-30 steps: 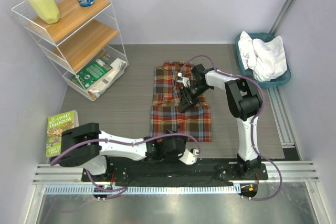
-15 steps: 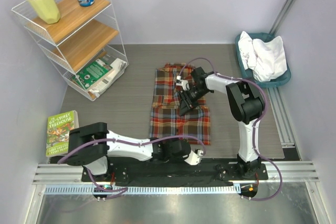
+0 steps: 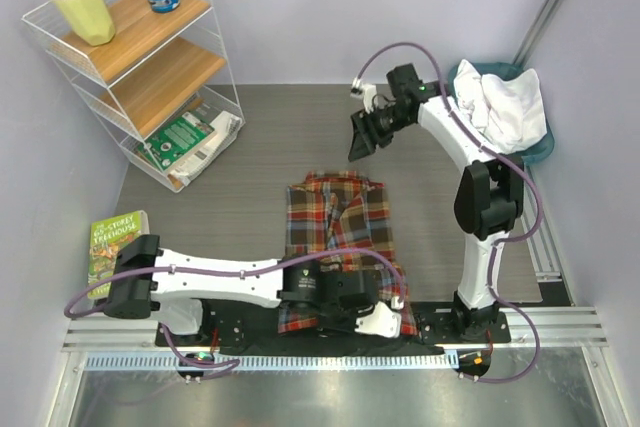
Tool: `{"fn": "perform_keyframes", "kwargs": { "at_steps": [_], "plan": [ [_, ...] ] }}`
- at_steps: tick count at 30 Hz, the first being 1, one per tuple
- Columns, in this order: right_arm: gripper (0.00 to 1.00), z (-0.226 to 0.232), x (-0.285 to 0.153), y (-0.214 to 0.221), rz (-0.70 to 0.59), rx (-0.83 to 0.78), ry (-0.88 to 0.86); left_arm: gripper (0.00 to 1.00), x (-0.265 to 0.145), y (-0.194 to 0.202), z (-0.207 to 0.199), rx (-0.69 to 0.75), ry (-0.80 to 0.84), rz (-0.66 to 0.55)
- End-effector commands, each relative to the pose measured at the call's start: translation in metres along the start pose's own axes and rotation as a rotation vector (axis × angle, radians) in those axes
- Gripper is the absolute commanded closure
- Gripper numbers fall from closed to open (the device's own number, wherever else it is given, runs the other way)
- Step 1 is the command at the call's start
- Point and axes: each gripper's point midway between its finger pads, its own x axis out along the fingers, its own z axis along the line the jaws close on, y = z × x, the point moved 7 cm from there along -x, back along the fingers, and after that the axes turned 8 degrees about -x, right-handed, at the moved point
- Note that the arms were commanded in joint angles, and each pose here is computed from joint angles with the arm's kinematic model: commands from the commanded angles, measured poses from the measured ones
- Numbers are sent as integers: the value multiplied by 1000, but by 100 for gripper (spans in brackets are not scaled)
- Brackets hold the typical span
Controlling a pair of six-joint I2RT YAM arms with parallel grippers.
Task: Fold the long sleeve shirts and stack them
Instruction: Fold the shirt
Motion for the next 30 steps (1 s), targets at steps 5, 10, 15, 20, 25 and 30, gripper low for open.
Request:
{"fn": "perform_keyframes", "kwargs": {
  "at_steps": [5,10,15,20,25,30],
  "plan": [
    [51,-49,37,3,66,-25,13,100,-41,-3,31,-208,211,-9],
    [61,-52,75,29,123,-26,-56,100,-50,1,85,-280,251,-59],
    [71,-51,88,51,167,-13,-90,100,-57,6,144,-253,177,-79],
    [74,-49,86,58,180,-27,-93,100,-48,24,220,-234,78,-56],
    [75,-47,84,59,181,-39,-94,100,-37,43,271,-214,18,-54],
    [75,-48,85,59,184,-54,-108,100,-30,58,306,-169,-70,-74]
  ]
}}
